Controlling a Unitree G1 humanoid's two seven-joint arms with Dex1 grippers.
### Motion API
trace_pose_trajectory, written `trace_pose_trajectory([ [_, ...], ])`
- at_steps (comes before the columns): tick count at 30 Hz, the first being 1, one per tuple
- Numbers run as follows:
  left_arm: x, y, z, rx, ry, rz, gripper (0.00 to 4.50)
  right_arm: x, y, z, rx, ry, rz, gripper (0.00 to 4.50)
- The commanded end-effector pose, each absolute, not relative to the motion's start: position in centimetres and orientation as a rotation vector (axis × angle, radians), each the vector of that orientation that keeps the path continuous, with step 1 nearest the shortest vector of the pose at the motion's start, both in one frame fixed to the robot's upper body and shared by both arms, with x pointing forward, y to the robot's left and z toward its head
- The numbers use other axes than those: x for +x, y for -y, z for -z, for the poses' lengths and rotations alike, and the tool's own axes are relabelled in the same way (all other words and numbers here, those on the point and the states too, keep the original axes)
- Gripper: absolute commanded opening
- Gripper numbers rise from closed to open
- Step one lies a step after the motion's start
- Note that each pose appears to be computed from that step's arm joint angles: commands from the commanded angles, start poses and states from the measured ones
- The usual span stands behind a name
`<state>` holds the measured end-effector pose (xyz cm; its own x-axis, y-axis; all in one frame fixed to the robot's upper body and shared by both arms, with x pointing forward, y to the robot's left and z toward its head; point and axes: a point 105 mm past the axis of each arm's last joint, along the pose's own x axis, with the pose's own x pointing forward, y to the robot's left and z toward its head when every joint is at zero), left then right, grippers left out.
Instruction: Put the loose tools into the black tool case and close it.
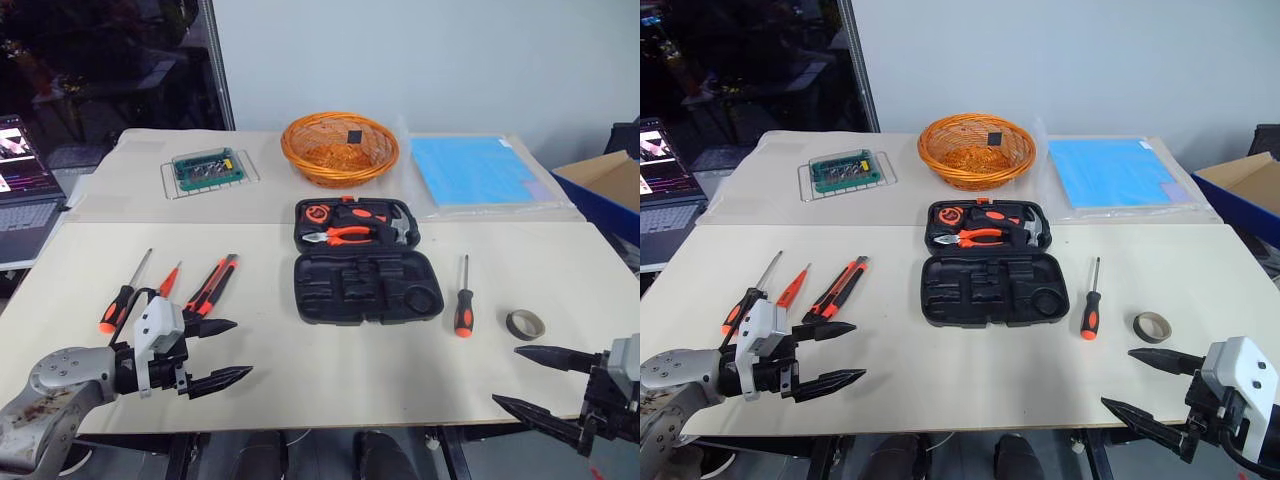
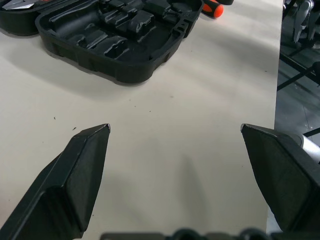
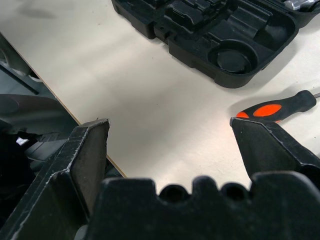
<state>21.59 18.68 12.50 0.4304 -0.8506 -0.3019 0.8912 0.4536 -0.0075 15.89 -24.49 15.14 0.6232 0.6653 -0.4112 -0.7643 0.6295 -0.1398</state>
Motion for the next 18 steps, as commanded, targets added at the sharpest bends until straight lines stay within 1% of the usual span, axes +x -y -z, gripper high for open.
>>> trace_pose_trajectory([
  [1, 22.6, -19.2, -14.0, 0.157, -0.191, 0.972, 4.5, 16.5, 23.7, -16.1, -0.31, -0.22, -0.85, 4.45],
  [4, 24.7, -20.0, -15.2, 0.065, -0.121, 0.728, 4.5, 17.8, 21.1, -17.6, -0.232, -0.046, -0.895, 4.45],
  [7, 26.2, -20.8, -16.1, 0.022, -0.086, 0.575, 4.5, 18.7, 19.3, -18.7, -0.206, 0.032, -0.944, 4.45],
  [8, 26.9, -21.6, -16.3, 0.018, -0.093, 0.496, 4.5, 19.0, 18.5, -19.1, -0.204, 0.055, -0.977, 4.45],
  [9, 27.6, -22.8, -16.1, 0.023, -0.133, 0.402, 4.5, 19.1, 17.7, -19.4, -0.204, 0.069, -1.017, 4.45],
  [10, 28.5, -24.9, -16.2, 0.013, -0.161, 0.287, 4.5, 19.3, 16.8, -19.8, -0.223, 0.082, -1.069, 4.45],
  [12, 29.1, -27.8, -16.4, -0.024, -0.212, 0.153, 4.5, 19.5, 15.5, -20.2, -0.25, 0.096, -1.144, 4.45],
  [13, 29.3, -29.9, -16.4, 0.008, -0.242, 0.078, 4.5, 19.8, 14.7, -20.8, -0.261, 0.119, -1.181, 4.45],
  [15, 29.2, -32.5, -16.5, 0.052, -0.285, -0.001, 4.5, 20.2, 13.8, -21.7, -0.275, 0.149, -1.228, 4.45],
  [18, 29.1, -35.0, -16.1, 0.05, -0.365, -0.069, 4.5, 20.7, 12.8, -22.5, -0.293, 0.175, -1.267, 4.45],
])
